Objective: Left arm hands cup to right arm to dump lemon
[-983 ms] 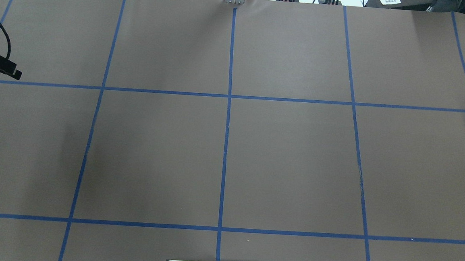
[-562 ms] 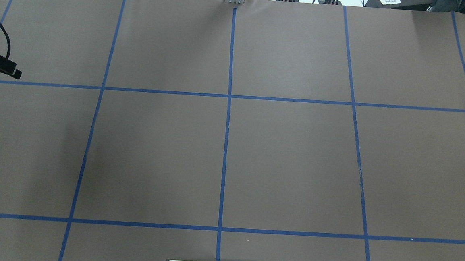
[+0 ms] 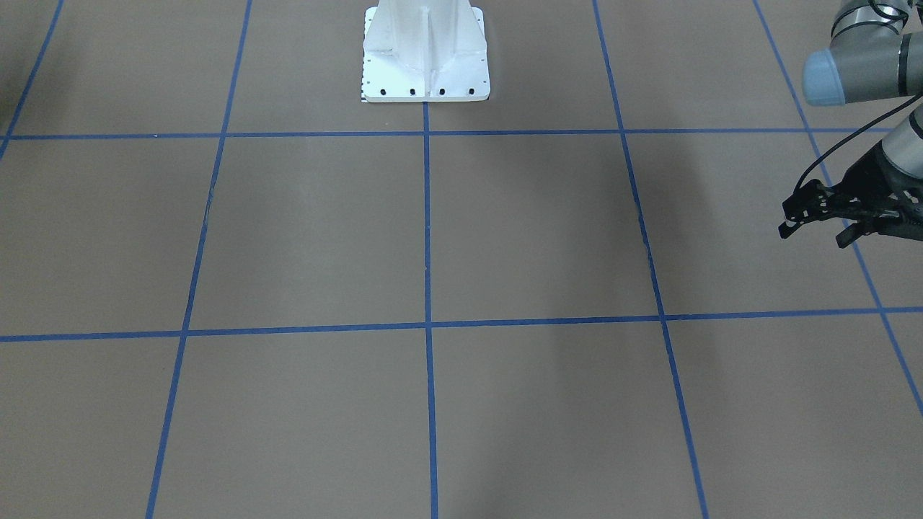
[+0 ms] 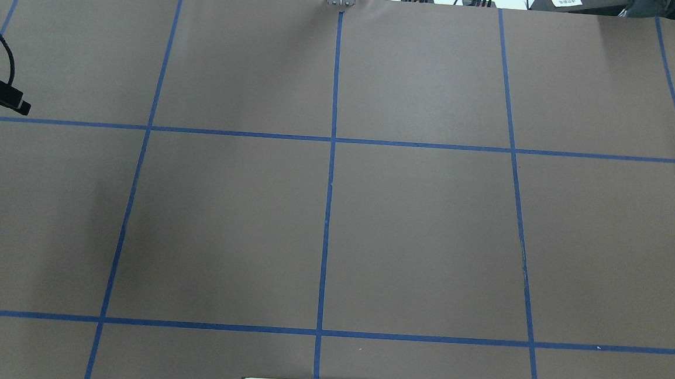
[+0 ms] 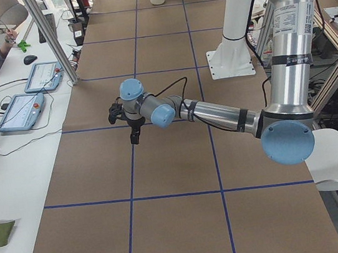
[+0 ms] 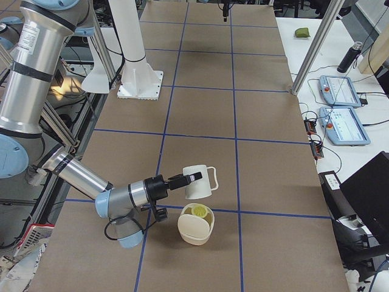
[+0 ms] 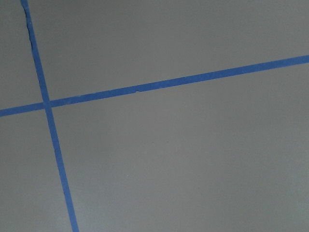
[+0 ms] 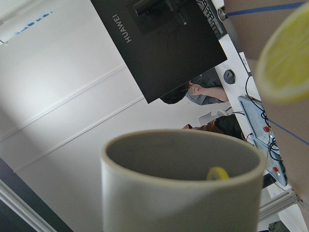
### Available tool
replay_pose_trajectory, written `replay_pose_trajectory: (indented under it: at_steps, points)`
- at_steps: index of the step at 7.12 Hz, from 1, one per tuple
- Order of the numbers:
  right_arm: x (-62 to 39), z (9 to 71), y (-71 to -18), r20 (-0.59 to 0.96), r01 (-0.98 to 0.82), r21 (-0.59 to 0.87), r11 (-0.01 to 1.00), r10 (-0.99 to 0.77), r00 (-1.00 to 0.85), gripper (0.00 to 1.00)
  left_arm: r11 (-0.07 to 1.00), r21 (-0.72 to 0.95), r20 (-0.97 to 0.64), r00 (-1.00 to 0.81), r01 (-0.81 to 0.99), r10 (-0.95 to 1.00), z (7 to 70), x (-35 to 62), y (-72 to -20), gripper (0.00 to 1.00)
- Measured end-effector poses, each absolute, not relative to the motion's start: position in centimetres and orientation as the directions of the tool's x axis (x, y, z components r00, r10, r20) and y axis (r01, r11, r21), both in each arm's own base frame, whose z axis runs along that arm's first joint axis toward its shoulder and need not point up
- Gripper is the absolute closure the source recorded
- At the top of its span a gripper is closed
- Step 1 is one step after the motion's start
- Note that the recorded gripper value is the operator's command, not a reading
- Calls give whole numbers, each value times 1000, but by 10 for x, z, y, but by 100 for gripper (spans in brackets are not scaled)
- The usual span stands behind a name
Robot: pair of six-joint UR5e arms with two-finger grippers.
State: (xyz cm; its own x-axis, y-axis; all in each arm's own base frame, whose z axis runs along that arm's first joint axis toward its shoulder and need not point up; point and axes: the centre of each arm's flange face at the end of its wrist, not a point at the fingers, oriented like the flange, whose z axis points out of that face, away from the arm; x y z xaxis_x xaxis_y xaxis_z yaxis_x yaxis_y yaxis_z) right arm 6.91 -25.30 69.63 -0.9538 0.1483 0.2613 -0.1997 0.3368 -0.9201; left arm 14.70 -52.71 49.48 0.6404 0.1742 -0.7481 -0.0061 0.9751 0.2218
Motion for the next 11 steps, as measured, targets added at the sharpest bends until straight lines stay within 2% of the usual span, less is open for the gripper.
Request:
replay_pose_trajectory:
  at_steps: [3, 6, 8, 11]
  points:
    - [69, 697, -253, 190, -127, -938, 322, 171, -967, 77, 977, 214, -747, 643, -8, 169, 495, 148, -528, 0]
    - [62, 685, -274, 235, -165, -915, 368, 152, -960, 77, 978, 210, -747, 644, -9, 166, 496, 148, -528, 0]
    - [51, 667, -297, 456, -381, -804, 457, 63, -888, 77, 979, 205, -746, 645, -11, 164, 499, 149, -527, 0]
    - [24, 634, -324, 781, -656, -492, 572, -42, -623, 77, 980, 199, -746, 647, -12, 160, 502, 150, -528, 0]
